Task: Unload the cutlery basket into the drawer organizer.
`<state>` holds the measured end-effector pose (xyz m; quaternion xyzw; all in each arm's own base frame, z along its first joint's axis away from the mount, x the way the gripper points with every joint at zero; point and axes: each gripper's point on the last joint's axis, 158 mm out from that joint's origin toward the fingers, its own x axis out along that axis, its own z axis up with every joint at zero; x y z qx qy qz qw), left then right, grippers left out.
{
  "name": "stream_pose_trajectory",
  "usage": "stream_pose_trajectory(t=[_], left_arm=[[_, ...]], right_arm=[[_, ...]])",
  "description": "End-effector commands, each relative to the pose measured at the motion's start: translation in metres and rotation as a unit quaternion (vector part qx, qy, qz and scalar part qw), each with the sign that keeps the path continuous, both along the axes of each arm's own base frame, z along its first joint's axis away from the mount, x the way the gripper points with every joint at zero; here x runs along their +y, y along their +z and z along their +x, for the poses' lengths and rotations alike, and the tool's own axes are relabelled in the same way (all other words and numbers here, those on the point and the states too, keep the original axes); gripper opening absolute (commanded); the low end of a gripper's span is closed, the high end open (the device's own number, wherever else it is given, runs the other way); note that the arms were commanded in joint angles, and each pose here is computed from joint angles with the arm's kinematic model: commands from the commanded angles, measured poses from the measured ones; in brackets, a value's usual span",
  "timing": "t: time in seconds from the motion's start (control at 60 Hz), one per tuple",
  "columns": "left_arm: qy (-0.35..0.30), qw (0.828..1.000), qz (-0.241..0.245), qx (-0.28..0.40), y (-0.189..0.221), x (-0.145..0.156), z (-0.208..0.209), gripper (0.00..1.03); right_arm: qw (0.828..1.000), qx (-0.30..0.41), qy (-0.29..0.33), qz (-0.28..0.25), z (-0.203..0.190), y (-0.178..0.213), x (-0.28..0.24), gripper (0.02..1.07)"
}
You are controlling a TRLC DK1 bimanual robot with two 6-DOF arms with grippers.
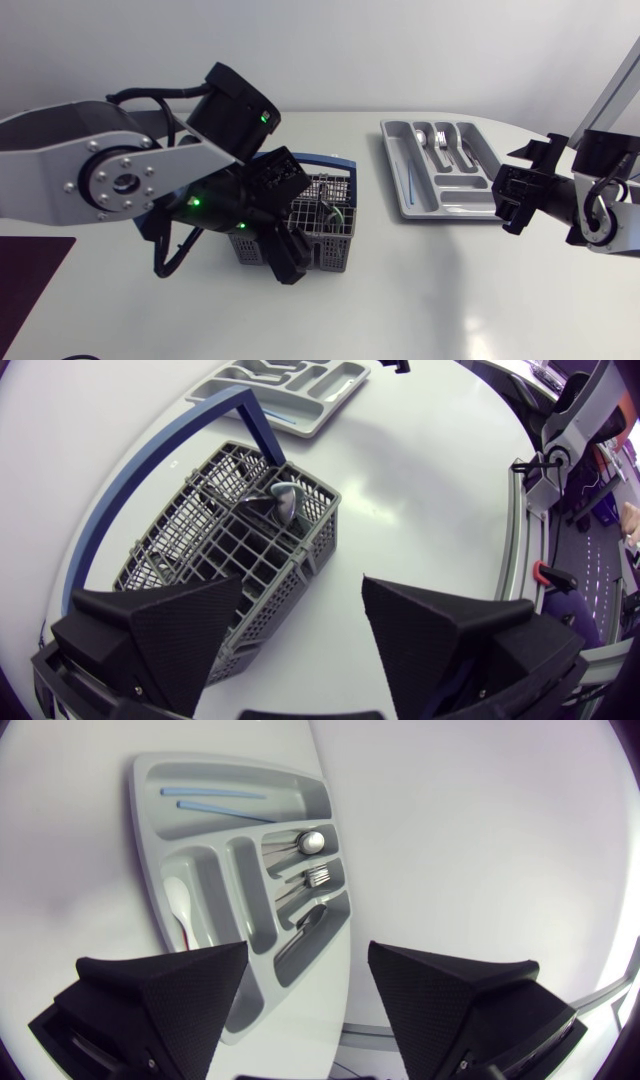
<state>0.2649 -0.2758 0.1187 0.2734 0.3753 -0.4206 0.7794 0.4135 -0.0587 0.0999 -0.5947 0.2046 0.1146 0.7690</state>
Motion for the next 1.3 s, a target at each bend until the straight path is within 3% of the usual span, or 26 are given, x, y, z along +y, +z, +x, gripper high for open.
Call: stream_pose_trajectory(t=[0.0,0.217,0.45,0.583,0.867,1.283], left_arm=[[0.003,1.000,0.014,0.015,-0.024,-0.001,-0.004,0.92],[0.013,0.999,0.012,-0.047,-0.035,-0.016,0.006,0.76],[0.041,0.989,-0.006,-0.140,-0.032,-0.020,0.024,0.74],[0.046,0.984,-0.031,-0.172,-0.025,-0.021,0.029,0.65],[0.041,0.978,-0.046,-0.199,-0.017,-0.034,0.030,0.65],[0.039,0.975,-0.039,-0.215,-0.023,-0.047,0.035,0.55]], right_arm=[[0.997,0.017,-0.025,0.074,-0.019,-0.007,0.007,0.92],[0.977,0.034,-0.059,0.200,-0.051,-0.005,0.024,0.92],[0.962,0.036,-0.067,0.263,-0.081,0.000,0.042,0.92],[0.957,0.035,-0.066,0.282,-0.093,0.007,0.049,0.92],[0.952,0.044,-0.058,0.297,-0.106,0.002,0.059,0.92],[0.949,0.042,-0.049,0.308,-0.115,0.006,0.068,0.92]])
